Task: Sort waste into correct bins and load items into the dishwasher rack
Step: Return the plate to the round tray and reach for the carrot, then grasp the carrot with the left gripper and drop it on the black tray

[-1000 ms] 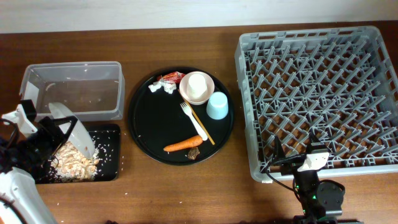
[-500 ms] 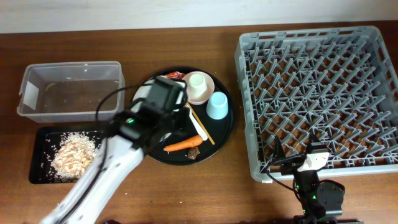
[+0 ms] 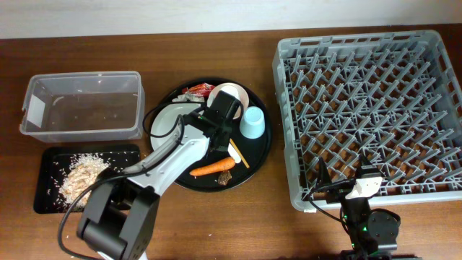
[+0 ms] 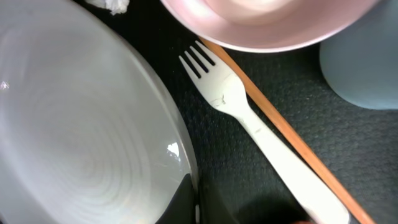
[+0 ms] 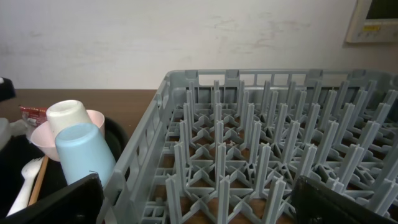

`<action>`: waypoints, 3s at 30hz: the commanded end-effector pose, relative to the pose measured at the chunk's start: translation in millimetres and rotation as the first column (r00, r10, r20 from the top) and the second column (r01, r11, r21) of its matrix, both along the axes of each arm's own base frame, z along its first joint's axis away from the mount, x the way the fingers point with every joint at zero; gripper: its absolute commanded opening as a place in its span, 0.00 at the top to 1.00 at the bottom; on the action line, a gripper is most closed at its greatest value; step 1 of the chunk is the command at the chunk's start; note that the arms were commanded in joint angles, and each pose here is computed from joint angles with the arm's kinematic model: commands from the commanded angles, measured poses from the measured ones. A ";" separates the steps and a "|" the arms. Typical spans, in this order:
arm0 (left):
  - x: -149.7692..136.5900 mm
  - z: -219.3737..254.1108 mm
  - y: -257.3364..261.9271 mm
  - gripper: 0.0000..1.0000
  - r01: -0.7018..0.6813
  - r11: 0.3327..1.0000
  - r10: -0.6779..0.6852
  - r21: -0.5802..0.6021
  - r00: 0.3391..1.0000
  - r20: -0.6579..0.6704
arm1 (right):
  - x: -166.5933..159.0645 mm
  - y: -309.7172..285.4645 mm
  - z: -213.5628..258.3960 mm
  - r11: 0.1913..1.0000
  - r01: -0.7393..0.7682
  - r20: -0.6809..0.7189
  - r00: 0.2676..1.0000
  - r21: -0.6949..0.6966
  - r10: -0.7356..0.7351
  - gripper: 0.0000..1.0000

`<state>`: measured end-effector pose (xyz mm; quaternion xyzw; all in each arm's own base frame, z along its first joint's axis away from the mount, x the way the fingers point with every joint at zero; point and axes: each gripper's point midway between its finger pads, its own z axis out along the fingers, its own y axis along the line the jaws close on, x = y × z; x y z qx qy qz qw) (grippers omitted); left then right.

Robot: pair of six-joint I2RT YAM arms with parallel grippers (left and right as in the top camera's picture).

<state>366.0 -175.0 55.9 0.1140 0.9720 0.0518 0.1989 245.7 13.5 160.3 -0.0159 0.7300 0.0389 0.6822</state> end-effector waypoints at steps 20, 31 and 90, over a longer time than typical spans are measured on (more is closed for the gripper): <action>-87.3 42.9 -6.7 0.57 0.711 0.698 -0.698 -0.082 0.650 -0.301 | 0.1 -2.4 -2.7 1.000 0.012 -0.005 1.000 0.008 -0.012 0.01; -94.7 -32.2 -16.7 0.57 0.886 0.459 -0.878 -0.069 0.441 -0.184 | 0.1 -2.4 -2.7 1.000 0.012 -0.005 1.000 0.008 -0.012 0.01; -139.8 3.1 353.8 0.66 -0.968 0.127 0.988 -0.218 0.143 -0.059 | 0.1 -2.4 -2.7 1.000 0.012 -0.005 1.000 0.008 -0.012 0.01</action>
